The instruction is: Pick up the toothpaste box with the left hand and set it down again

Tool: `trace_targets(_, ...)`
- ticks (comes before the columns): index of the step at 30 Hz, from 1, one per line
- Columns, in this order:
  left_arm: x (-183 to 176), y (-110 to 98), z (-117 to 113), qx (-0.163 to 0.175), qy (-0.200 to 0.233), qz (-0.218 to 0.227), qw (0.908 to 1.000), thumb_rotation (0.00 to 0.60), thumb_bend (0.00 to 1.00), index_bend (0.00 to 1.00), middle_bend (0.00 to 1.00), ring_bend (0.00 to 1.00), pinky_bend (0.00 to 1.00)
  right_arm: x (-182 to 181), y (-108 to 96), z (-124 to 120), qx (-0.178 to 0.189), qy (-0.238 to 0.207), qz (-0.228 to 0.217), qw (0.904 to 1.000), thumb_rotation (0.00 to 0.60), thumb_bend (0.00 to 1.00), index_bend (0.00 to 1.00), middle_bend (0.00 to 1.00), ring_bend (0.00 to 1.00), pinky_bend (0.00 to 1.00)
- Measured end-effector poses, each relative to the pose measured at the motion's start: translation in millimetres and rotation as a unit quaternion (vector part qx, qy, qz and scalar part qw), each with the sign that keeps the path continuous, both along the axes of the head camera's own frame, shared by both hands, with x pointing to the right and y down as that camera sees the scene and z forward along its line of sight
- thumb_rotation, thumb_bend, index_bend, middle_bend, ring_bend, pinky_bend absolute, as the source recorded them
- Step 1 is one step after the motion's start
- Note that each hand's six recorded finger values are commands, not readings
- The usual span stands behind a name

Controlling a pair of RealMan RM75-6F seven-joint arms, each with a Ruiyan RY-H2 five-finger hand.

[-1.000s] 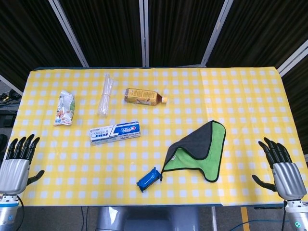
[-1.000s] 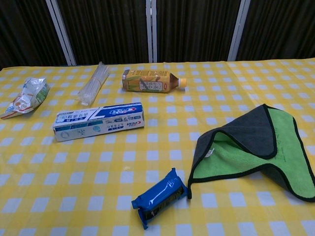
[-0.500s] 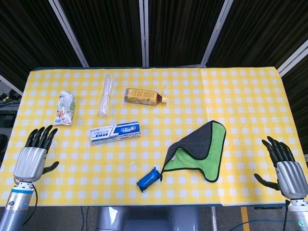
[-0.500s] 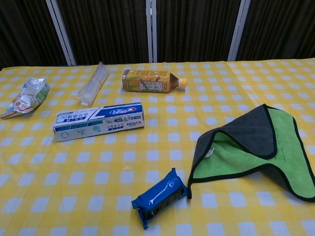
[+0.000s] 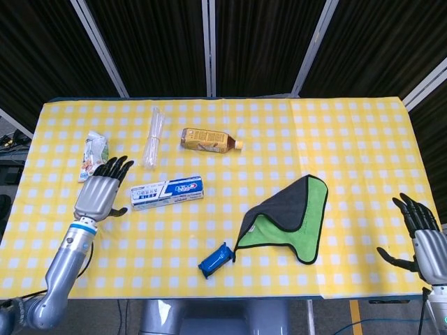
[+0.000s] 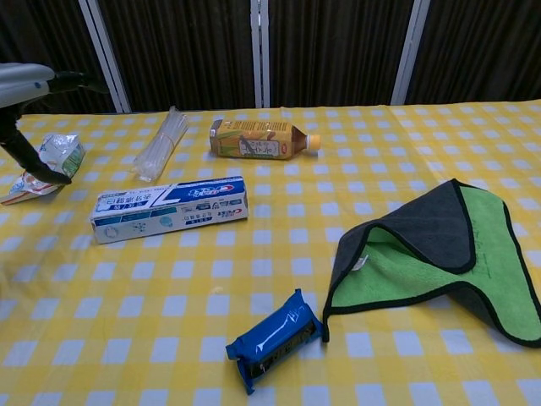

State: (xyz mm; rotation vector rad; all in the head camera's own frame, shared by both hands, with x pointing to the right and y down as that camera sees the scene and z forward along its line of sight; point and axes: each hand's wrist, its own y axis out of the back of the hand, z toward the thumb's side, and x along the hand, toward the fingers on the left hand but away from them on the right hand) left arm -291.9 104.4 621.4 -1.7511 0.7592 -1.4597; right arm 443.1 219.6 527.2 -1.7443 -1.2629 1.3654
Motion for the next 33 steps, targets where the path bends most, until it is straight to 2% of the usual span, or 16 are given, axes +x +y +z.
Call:
trace_targets(9, 58, -21, 39, -0.09, -0.004, -0.015, 0.9958, 0.6, 0.07, 0.12, 0.0, 0.07, 0.17, 7, -3, 2, -0.007, -0.009, 0.011, 0.9999, 0.6, 0.08, 0.0, 0.0, 0.0, 0.0)
trace_targets(15, 97, -31, 64, -0.13, -0.021, -0.018, 0.9911, 0.6, 0.07, 0.17, 0.03, 0.1, 0.2, 10, -5, 3, -0.012, -0.014, 0.016, 0.9997, 0.6, 0.08, 0.0, 0.0, 0.0, 0.0)
trace_targets(22, 125, -36, 83, -0.149, -0.032, -0.018, 0.9882, 0.6, 0.07, 0.19, 0.04, 0.11, 0.21, 17, -8, 3, -0.013, -0.021, 0.027, 0.9993, 0.6, 0.08, 0.0, 0.0, 0.0, 0.0)
trace_targets(33, 139, -40, 103, -0.154, -0.055, -0.028, 0.9862, 0.6, 0.07, 0.21, 0.06, 0.13, 0.22, 25, -12, 1, -0.01, -0.027, 0.041, 0.9988, 0.6, 0.08, 0.0, 0.0, 0.0, 0.0)
